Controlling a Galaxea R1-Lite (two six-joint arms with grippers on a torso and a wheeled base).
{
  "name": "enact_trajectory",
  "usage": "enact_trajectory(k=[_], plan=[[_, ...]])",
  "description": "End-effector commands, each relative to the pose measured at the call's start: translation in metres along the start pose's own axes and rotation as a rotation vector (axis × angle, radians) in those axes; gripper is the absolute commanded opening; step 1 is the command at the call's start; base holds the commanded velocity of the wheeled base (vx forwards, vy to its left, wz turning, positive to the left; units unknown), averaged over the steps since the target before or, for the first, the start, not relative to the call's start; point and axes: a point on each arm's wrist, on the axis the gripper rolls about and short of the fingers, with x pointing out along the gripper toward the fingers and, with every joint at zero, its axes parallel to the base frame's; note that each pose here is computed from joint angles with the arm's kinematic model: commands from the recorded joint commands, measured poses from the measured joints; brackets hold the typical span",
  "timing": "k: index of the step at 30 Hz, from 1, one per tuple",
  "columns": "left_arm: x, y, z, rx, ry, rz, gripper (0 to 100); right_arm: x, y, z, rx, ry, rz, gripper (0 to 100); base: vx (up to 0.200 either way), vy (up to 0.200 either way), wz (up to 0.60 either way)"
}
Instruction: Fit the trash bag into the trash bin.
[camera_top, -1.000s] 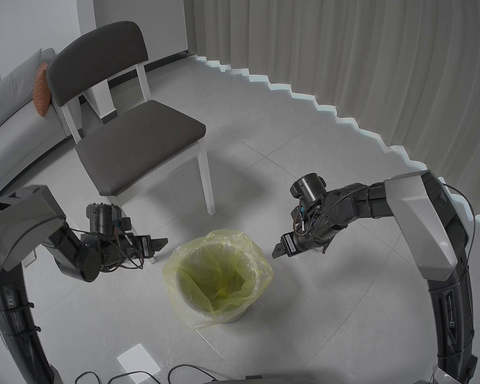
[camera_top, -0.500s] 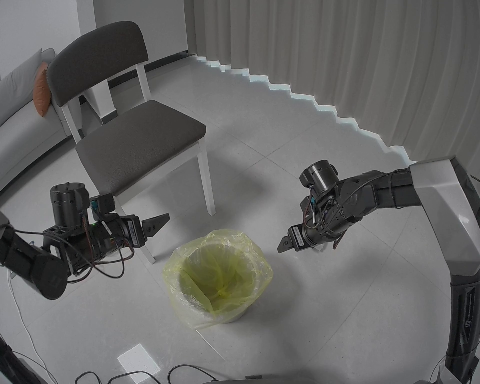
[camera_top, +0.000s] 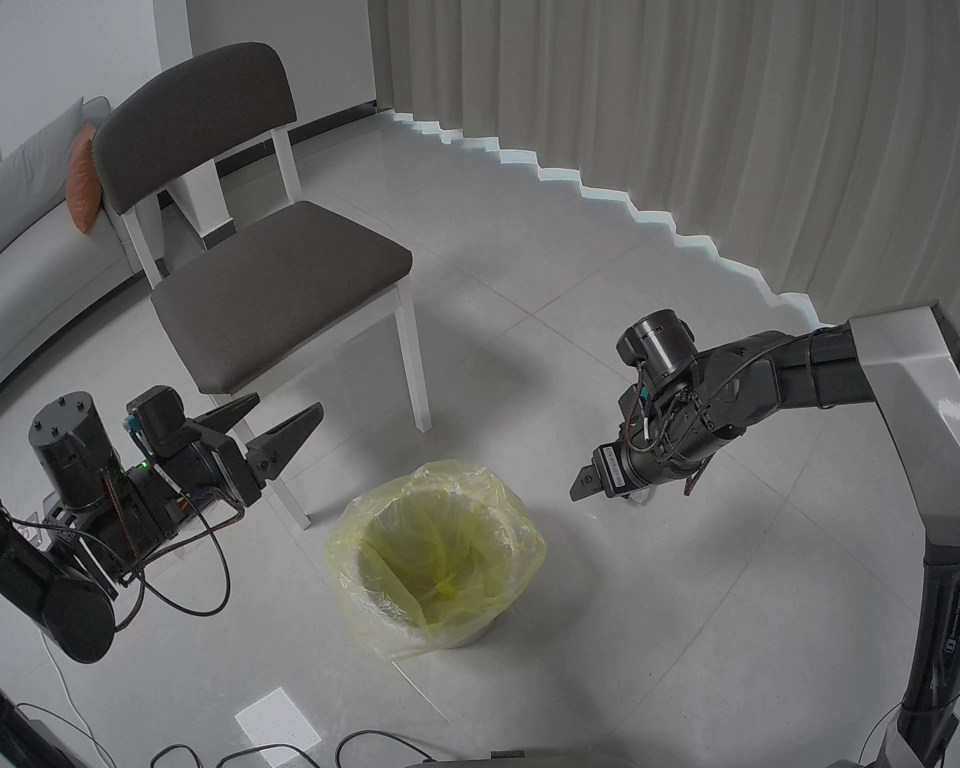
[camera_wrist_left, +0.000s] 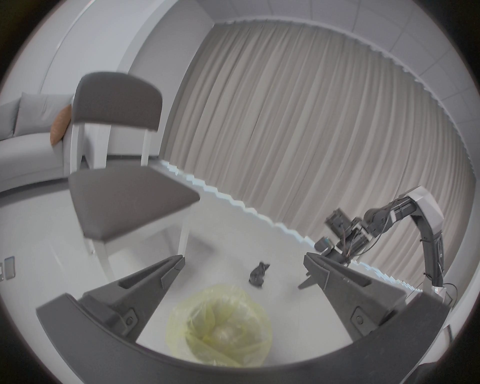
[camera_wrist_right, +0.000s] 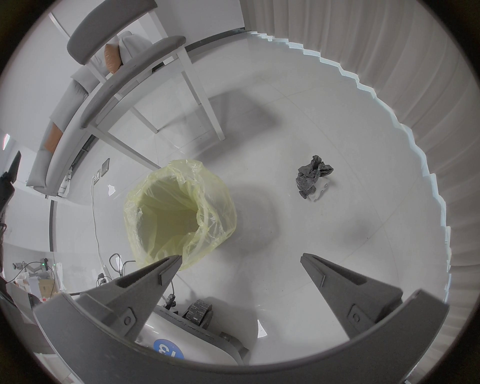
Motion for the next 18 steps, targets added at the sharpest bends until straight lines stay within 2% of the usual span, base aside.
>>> enact_trajectory(k=[1, 6, 11, 18], plan=[[0.002, 0.009, -0.030, -0.053, 0.072, 0.006, 100, 0.002, -0.021, -0.003, 0.043, 0.018, -0.031, 100, 0.200, 0.000, 0.00], [0.008, 0.006, -0.029, -0.093, 0.057, -0.012, 100, 0.004, -0.041, -0.001, 0.048, 0.015, -0.048, 100, 0.200, 0.000, 0.00], [0.009, 0.004, -0.024, -0.118, 0.009, -0.022, 100, 0.034, -0.065, 0.006, 0.059, -0.034, -0.084, 100, 0.000, 0.000, 0.00], [0.007, 0.007, -0.025, -0.122, 0.009, -0.008, 100, 0.091, -0.088, 0.020, 0.062, -0.128, -0.114, 100, 0.000, 0.000, 0.00]])
